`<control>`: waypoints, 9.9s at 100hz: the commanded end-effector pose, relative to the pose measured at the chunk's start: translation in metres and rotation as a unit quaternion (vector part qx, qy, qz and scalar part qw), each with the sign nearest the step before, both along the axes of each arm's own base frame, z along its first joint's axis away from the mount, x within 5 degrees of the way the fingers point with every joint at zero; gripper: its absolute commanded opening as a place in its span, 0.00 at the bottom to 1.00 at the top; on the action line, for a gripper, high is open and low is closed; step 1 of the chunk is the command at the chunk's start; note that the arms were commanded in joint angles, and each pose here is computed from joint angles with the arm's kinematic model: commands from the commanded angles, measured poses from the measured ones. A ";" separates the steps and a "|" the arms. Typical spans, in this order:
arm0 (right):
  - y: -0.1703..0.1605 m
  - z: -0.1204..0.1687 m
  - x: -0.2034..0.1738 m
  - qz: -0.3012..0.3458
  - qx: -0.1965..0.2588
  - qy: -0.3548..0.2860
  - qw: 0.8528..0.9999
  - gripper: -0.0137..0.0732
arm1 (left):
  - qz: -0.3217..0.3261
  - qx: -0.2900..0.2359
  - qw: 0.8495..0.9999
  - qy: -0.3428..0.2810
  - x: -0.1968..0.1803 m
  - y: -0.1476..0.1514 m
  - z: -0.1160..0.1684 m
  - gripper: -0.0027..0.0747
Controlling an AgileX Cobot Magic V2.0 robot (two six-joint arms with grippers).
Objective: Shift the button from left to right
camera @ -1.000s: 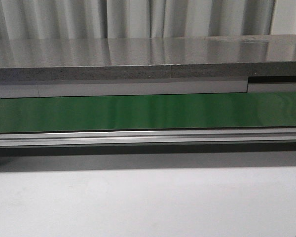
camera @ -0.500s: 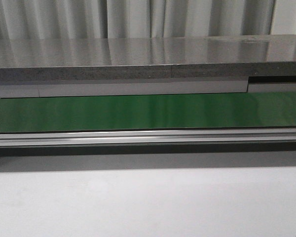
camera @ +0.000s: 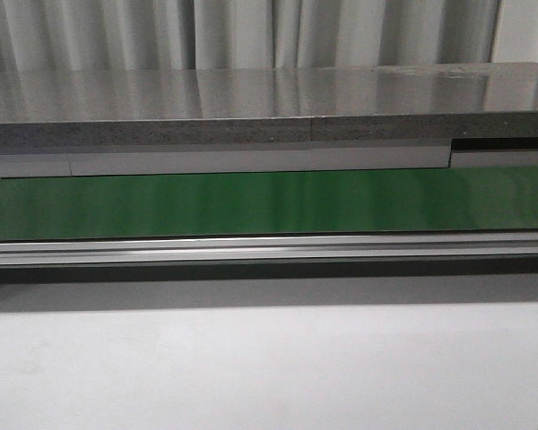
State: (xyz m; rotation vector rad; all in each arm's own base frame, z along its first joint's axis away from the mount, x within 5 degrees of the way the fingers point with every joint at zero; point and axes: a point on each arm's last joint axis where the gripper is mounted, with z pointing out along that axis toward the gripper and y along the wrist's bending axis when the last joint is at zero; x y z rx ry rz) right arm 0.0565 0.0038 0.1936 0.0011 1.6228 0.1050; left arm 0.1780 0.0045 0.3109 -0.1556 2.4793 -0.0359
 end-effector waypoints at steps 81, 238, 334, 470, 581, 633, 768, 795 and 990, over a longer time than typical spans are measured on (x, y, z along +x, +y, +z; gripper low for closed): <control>0.000 0.014 -0.002 -0.001 -0.003 -0.061 0.998 0.08 | 0.080 0.075 0.992 -0.064 0.027 0.043 0.034 0.83; 0.000 0.014 -0.002 -0.001 -0.003 -0.061 0.998 0.08 | 0.112 0.046 0.984 0.131 0.204 0.120 -0.110 0.83; 0.000 0.014 -0.002 -0.001 -0.003 -0.061 0.998 0.08 | 0.110 0.034 0.978 0.172 0.209 0.120 -0.143 0.19; 0.000 0.014 -0.002 -0.001 -0.003 -0.061 0.998 0.08 | 0.004 0.020 0.997 0.072 0.188 0.068 -0.038 0.01; 0.000 0.014 -0.002 -0.001 -0.003 -0.061 0.998 0.08 | -0.027 0.020 0.995 0.094 0.195 0.047 -0.050 0.89; 0.000 0.014 -0.002 -0.001 -0.003 -0.061 0.998 0.08 | -0.016 0.028 0.998 -0.048 0.155 0.039 0.024 0.89; 0.000 0.014 -0.002 -0.001 -0.003 -0.061 0.998 0.08 | -0.073 0.053 0.898 -0.430 -0.101 -0.010 -0.003 0.89; 0.000 0.014 -0.002 -0.001 -0.003 -0.061 0.998 0.08 | -0.072 0.053 0.893 -0.441 -0.107 -0.010 -0.004 0.89; 0.005 0.147 0.071 0.001 -0.011 0.205 0.979 0.08 | -0.071 0.054 0.893 -0.442 -0.107 -0.010 -0.004 0.01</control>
